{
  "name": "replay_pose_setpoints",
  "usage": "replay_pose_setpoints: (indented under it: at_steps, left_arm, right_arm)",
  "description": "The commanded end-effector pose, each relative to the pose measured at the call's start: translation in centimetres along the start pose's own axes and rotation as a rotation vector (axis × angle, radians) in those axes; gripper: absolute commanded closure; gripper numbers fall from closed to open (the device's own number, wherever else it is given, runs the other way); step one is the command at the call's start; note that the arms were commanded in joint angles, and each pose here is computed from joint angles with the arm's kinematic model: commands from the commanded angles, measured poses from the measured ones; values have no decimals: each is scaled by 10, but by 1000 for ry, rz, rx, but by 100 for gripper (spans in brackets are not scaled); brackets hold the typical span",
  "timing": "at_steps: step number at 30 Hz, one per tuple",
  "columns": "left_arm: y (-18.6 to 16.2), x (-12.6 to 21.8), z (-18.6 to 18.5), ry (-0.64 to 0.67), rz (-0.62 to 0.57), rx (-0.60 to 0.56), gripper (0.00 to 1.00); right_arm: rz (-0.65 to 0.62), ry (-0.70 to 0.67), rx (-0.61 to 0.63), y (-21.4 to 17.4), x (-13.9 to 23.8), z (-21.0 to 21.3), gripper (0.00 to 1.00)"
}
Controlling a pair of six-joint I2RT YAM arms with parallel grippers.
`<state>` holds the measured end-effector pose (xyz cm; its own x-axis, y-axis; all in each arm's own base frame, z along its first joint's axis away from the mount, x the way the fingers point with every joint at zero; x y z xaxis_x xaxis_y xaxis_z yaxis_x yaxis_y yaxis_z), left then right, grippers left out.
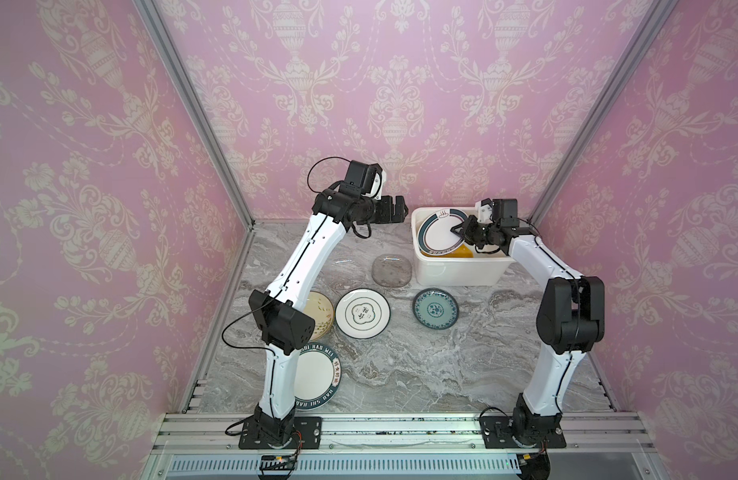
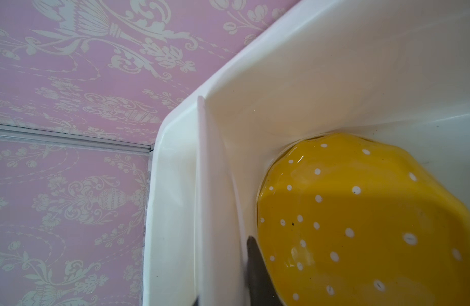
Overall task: Place the plates into the plastic bin on the countertop
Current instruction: 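Lower the plate into the bin with the right gripper while the left gripper releases, then press the plate flat onto the yellow plate and open the right gripper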
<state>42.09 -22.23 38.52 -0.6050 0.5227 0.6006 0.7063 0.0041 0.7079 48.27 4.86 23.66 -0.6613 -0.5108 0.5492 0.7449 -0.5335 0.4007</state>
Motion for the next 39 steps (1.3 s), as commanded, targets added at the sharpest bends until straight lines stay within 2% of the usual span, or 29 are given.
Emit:
replay_pose_setpoints:
  at_steps: [1,5,17,22,39]
  left_arm:
    - [4,12,-2,36,-99,-78,1]
    - [-2,12,1,45,-121,-76,1]
    - [-8,2,6,78,-41,-72,1]
    - [-7,-1,7,80,-44,-60,1]
    - [-8,-10,8,85,-9,-39,1]
  right_arm:
    - [26,4,54,2,-8,2,98]
    - [60,4,53,1,-20,-4,97]
    - [145,0,23,-2,-51,-25,94]
    - [175,-37,18,-7,-59,-37,92]
    - [214,-199,5,-20,-66,-65,59]
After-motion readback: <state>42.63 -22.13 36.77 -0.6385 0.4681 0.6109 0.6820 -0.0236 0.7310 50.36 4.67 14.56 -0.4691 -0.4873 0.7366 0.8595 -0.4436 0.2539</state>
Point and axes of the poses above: each gripper's point midway between its finger pads, its own x axis back along the fingers, its own z axis along the line the jaws close on, y = z × x, the point moved 9 cm from there along x, back along the fingers, and after that the axes turned 3 degrees about -x, right-handed, at the moved point
